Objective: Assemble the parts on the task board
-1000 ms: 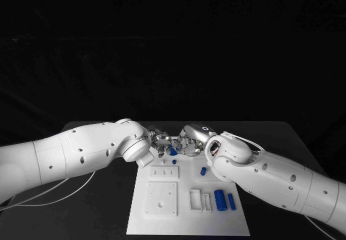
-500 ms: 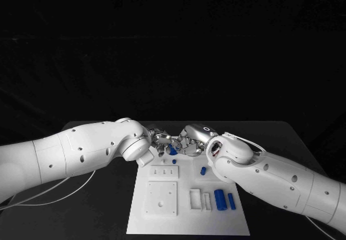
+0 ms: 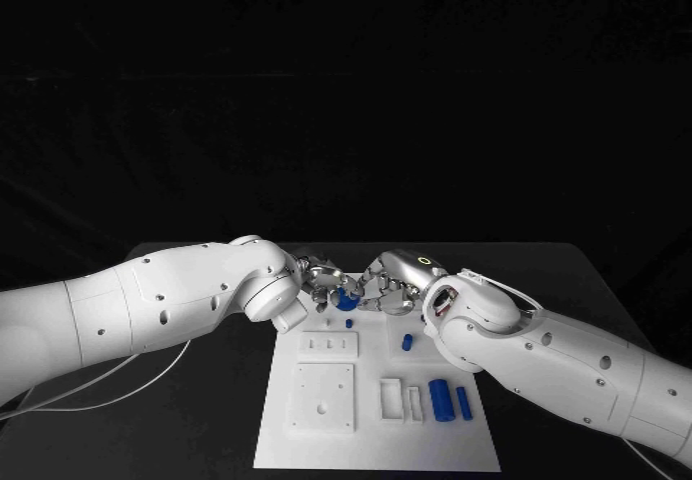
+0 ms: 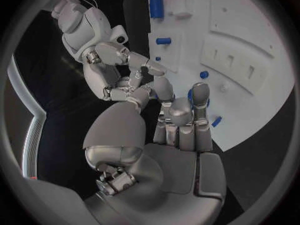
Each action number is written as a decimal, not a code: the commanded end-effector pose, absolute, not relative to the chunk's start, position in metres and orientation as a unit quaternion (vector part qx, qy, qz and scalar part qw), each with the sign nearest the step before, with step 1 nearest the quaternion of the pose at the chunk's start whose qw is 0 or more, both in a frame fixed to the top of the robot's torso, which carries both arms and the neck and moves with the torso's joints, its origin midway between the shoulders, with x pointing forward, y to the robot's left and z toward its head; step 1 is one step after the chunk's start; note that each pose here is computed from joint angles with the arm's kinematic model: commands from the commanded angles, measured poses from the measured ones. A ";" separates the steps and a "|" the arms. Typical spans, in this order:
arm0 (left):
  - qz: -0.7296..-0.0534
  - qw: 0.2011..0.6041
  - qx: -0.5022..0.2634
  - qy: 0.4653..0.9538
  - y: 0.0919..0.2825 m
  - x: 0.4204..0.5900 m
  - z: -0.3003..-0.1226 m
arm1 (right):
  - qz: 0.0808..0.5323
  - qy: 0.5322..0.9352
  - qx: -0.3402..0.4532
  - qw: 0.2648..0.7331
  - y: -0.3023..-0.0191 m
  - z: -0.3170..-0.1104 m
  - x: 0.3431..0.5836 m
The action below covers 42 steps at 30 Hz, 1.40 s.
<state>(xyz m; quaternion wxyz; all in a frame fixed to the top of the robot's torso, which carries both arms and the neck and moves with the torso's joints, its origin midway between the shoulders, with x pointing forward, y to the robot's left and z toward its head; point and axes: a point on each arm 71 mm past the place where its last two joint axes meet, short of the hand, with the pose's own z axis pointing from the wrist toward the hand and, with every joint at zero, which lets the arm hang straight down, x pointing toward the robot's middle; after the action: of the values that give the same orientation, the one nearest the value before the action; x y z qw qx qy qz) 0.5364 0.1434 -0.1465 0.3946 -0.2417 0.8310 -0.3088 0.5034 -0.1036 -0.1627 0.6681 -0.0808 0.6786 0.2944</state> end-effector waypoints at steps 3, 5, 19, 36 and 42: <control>-0.311 0.407 -0.231 0.827 0.144 0.537 -0.144 | 0.319 0.658 -0.069 0.679 -0.113 -0.160 0.498; -0.310 0.407 -0.230 0.828 0.145 0.537 -0.144 | 0.321 0.655 -0.065 0.681 -0.119 -0.159 0.497; -0.289 0.411 -0.224 0.835 0.157 0.532 -0.150 | 0.323 0.650 0.022 0.688 -0.182 -0.139 0.507; -0.241 0.413 -0.204 0.855 0.162 0.519 -0.177 | 0.335 0.645 0.097 0.681 -0.210 -0.125 0.524; -0.232 0.417 -0.194 0.857 0.162 0.517 -0.183 | 0.335 0.645 0.100 0.680 -0.211 -0.124 0.525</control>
<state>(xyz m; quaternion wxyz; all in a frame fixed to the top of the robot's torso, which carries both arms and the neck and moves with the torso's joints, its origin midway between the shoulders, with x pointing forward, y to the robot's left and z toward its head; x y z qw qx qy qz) 0.5167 0.1622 -0.1831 0.4024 -0.2068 0.8578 -0.2438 0.5253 -0.2122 -0.1248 0.6846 0.0966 0.6452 0.3252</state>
